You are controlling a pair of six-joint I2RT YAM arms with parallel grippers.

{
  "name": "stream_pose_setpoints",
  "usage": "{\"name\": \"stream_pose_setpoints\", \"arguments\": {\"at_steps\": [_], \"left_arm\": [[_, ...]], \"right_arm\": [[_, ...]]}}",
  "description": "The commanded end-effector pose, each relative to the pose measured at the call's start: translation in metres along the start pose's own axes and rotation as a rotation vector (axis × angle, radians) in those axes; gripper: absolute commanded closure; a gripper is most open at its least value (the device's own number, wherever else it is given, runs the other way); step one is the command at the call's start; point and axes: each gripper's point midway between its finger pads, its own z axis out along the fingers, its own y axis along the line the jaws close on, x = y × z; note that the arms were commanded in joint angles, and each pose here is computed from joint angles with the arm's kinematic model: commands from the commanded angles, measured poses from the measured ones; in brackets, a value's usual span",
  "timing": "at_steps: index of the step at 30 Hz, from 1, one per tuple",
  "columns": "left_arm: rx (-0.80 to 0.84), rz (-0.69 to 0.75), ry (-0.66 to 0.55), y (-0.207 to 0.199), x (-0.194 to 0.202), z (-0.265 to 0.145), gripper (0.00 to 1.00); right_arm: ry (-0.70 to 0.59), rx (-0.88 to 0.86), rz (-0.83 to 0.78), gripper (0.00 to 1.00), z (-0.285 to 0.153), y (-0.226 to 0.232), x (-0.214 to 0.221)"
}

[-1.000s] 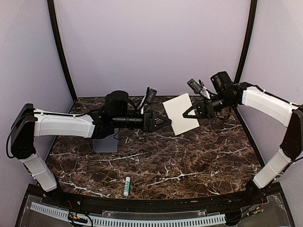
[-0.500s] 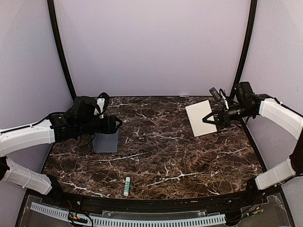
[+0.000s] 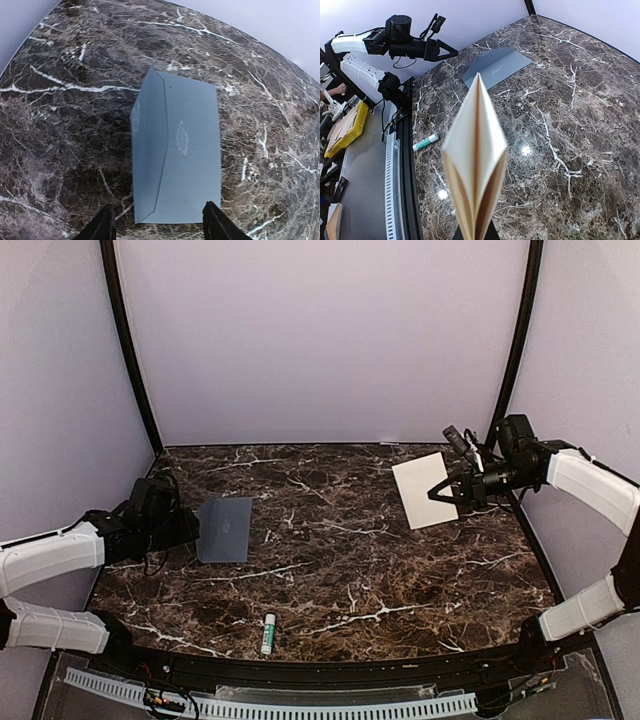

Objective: Place the letter into the envelope and seal it

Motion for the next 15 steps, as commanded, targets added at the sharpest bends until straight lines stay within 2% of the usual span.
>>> {"name": "stream_pose_setpoints", "arguments": {"at_steps": [1,7,12,15], "left_arm": [[0.015,-0.114,0.014,0.013,0.005,0.016,0.44],[0.074,-0.149,0.056,0.012,0.006,0.040,0.47],[0.045,-0.158,0.071,0.020,0.009,0.060,0.49],[0.040,-0.165,0.078,0.026,0.013,0.069,0.54]], "right_arm": [[-0.013,0.012,-0.054,1.00,-0.003,0.004,-0.002],[-0.014,0.019,-0.060,1.00,-0.004,0.004,-0.001],[-0.014,0.022,-0.061,1.00,-0.005,0.004,-0.001],[-0.013,0.028,-0.065,1.00,-0.006,0.003,-0.001]]}}
